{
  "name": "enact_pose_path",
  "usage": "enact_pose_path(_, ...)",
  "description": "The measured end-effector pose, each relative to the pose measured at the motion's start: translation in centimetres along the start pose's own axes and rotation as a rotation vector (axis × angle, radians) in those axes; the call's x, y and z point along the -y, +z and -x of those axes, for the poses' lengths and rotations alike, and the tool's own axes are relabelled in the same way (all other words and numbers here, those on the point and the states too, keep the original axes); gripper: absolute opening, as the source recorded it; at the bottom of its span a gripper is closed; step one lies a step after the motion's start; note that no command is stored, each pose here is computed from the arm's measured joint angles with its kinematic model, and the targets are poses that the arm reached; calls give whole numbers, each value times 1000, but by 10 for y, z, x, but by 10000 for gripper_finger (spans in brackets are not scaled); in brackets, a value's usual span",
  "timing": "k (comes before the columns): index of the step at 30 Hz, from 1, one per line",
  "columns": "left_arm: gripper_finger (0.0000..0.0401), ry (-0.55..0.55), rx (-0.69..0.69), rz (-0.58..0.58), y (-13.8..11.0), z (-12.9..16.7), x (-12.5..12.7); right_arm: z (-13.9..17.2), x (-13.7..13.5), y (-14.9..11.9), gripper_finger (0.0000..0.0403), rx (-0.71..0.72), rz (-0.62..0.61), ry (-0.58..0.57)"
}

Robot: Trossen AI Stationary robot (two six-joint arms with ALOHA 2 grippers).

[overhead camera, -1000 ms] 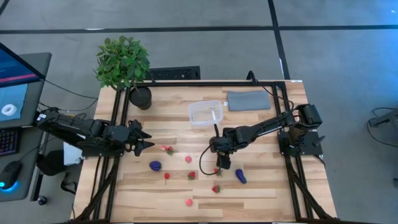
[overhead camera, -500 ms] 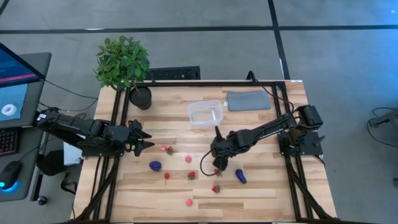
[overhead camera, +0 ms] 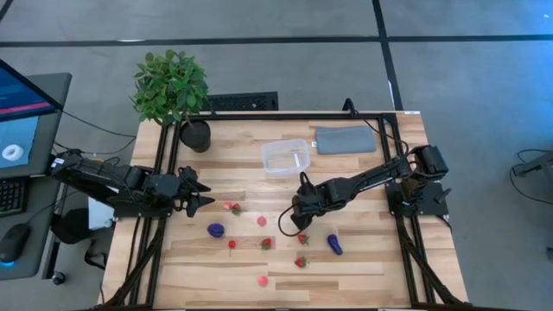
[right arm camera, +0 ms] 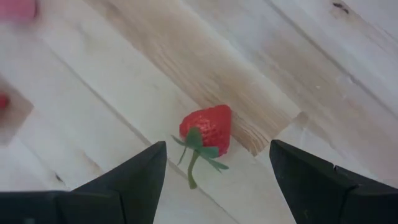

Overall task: Pick and placing Produce into tupperware
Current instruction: Put the strawberry into the container

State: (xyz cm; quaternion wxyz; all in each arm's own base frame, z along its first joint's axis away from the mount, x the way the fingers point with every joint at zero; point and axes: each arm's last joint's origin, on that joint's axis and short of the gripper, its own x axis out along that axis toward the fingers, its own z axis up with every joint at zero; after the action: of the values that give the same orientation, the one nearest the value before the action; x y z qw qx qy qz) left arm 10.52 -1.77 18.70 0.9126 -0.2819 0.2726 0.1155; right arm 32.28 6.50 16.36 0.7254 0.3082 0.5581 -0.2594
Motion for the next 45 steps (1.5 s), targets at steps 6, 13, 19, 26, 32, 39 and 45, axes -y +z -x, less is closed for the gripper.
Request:
enact_pose_path(6,249,1,0,0,0,0,0,0,0,0,311,-1,-148,1)
enact_pose_path(13,249,1,1,0,0,0,0,0,-4,2,311,16,-250,41)
enact_pose_path(19,249,1,1,-5,0,0,0,-11,-7,2,311,8,-267,49)
enact_pose_path(26,249,2,0,-7,0,0,0,-29,-11,-2,310,-36,-253,21)
enact_pose_path(32,249,5,-7,-9,-1,0,-1,-31,-12,-1,311,-29,-246,-1)
enact_pose_path(39,249,7,-9,-10,-1,0,-1,-29,-12,0,311,-13,-187,6)
enact_pose_path(45,249,14,-3,-10,-1,0,-1,-30,-12,3,311,-12,-181,21)
